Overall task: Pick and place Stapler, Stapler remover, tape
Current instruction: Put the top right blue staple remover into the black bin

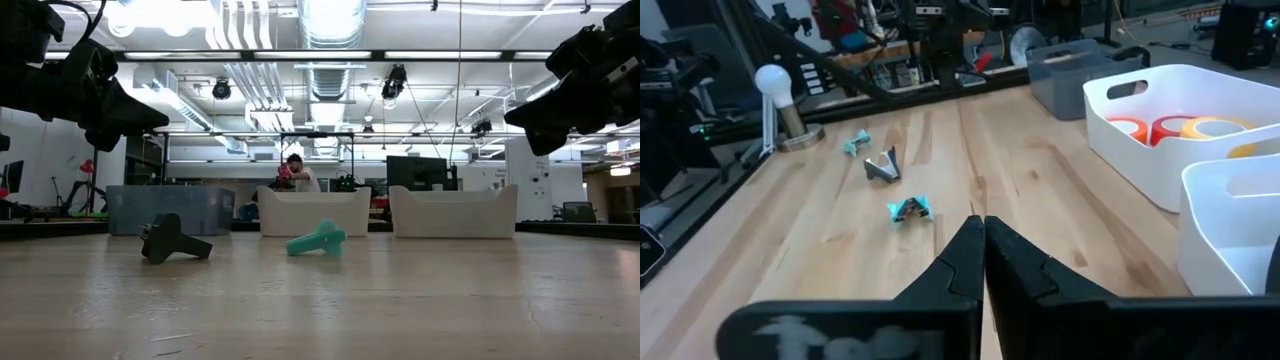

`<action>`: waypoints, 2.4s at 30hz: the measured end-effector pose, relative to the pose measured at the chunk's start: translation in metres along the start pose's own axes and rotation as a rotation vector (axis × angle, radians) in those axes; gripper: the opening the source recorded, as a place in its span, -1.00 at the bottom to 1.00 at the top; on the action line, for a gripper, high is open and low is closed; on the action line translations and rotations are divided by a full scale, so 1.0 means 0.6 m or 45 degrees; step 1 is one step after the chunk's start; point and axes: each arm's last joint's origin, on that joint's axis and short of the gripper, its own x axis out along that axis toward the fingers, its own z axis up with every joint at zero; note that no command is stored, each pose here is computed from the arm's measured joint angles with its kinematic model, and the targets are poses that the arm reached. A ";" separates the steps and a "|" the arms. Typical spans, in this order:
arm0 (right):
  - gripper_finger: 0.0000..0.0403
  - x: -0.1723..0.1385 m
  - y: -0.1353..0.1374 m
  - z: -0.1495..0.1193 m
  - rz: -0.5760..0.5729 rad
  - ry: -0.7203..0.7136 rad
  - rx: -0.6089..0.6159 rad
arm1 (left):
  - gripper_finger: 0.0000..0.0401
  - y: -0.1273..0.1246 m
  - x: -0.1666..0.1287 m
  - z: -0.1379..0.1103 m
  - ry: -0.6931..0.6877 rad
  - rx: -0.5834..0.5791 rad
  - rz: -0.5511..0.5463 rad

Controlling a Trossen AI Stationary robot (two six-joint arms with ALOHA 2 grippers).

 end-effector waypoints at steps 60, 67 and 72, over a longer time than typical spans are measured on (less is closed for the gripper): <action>-0.96 0.000 0.000 0.000 -0.002 0.000 0.000 | 0.17 -0.096 0.117 0.058 0.017 -0.246 -0.189; -0.96 0.000 0.000 0.000 -0.003 -0.001 0.000 | 0.17 -0.141 0.172 0.065 0.134 -0.139 -0.180; -0.96 0.000 0.000 0.000 -0.003 0.000 0.000 | 0.17 -0.177 0.224 0.067 0.200 -0.072 -0.186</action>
